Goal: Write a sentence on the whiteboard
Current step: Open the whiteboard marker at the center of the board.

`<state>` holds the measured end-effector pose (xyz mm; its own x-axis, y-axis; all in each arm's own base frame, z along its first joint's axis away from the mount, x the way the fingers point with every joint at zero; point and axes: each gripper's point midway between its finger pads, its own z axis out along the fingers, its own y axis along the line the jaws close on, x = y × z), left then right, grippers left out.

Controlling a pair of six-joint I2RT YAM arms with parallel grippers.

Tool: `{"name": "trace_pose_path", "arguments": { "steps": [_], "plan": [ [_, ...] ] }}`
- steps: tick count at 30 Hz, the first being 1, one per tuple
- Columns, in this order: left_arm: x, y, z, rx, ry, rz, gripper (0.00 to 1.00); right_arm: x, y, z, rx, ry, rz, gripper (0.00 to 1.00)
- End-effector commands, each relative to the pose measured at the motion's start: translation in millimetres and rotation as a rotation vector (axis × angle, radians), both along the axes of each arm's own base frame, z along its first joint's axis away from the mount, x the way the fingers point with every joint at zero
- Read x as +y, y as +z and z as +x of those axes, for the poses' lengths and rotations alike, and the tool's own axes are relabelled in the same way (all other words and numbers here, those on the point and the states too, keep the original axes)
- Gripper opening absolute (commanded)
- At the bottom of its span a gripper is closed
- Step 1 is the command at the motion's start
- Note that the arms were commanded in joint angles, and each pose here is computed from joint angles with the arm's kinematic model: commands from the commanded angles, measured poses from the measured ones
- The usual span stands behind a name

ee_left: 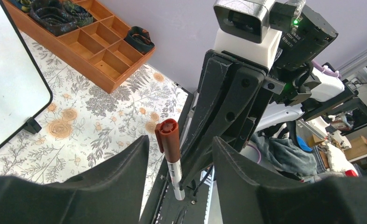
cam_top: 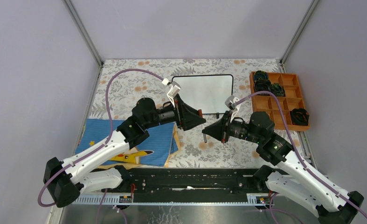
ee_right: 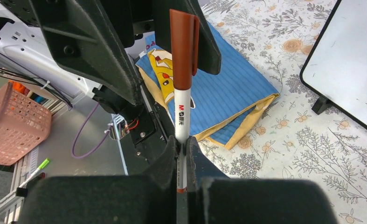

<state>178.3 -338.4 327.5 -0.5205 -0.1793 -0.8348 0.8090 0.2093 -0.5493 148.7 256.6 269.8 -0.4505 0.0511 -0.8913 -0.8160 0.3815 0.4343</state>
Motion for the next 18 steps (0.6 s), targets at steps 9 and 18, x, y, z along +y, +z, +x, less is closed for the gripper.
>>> {"name": "trace_pose_path", "arguments": {
  "steps": [9, 18],
  "plan": [
    [-0.9, 25.6, -7.6, -0.060, -0.035, -0.075, 0.35, 6.1, 37.3, -6.2, -0.091, 0.058, 0.073, 0.00],
    [-1.8, 27.9, -7.7, -0.052, -0.036, -0.105, 0.25, 7.7, 33.1, -9.5, -0.084, 0.084, 0.059, 0.00]
  ]
}}
